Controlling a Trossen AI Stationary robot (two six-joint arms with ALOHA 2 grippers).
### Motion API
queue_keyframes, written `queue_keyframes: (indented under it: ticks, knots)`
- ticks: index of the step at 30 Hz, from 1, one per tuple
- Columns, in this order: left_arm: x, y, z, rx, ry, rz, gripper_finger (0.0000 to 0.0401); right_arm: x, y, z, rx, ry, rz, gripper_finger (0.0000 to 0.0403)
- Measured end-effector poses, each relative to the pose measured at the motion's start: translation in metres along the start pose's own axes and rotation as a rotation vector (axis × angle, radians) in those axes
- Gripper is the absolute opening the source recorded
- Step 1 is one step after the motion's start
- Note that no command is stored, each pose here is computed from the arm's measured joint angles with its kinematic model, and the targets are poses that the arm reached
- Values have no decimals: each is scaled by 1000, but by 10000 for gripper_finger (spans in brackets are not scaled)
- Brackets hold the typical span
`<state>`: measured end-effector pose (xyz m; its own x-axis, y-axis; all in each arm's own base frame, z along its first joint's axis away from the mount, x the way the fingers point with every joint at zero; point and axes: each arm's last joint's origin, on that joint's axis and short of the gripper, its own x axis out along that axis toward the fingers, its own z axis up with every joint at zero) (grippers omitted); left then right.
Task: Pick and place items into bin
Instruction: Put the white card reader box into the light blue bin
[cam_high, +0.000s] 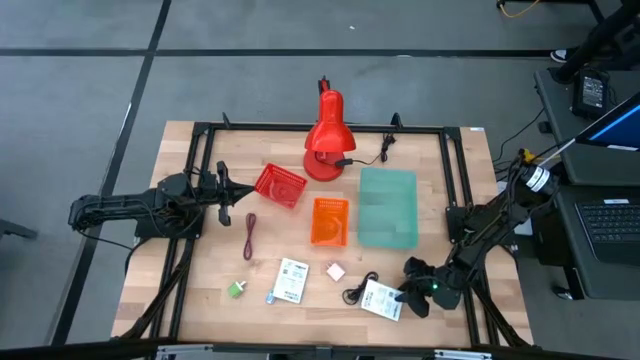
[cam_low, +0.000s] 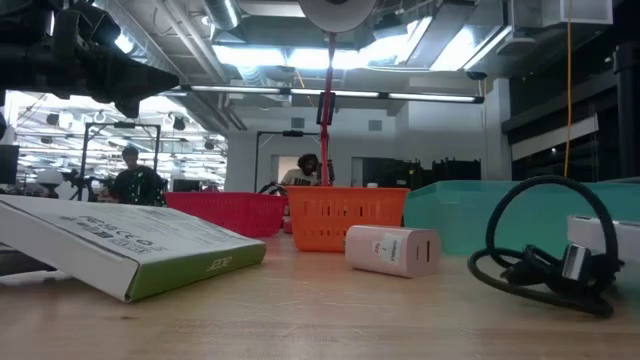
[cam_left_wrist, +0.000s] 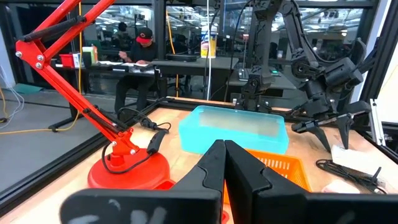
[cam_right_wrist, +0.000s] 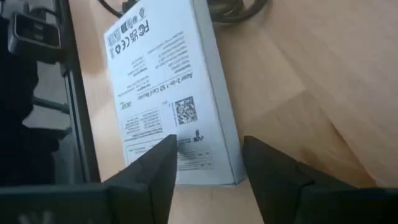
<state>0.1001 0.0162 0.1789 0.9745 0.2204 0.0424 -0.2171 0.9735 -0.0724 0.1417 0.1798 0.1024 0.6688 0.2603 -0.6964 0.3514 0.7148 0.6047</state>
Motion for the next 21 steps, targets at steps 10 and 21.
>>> queue_keyframes:
  ticks: [10, 21]
  knots:
    - [0, 0, 0, 0, 0, 0, 4, 1, 1, 1, -17, 10, 14, 87]
    - [0, 0, 0, 0, 0, 0, 4, 1, 2, 1, -14, 4, 26, 3]
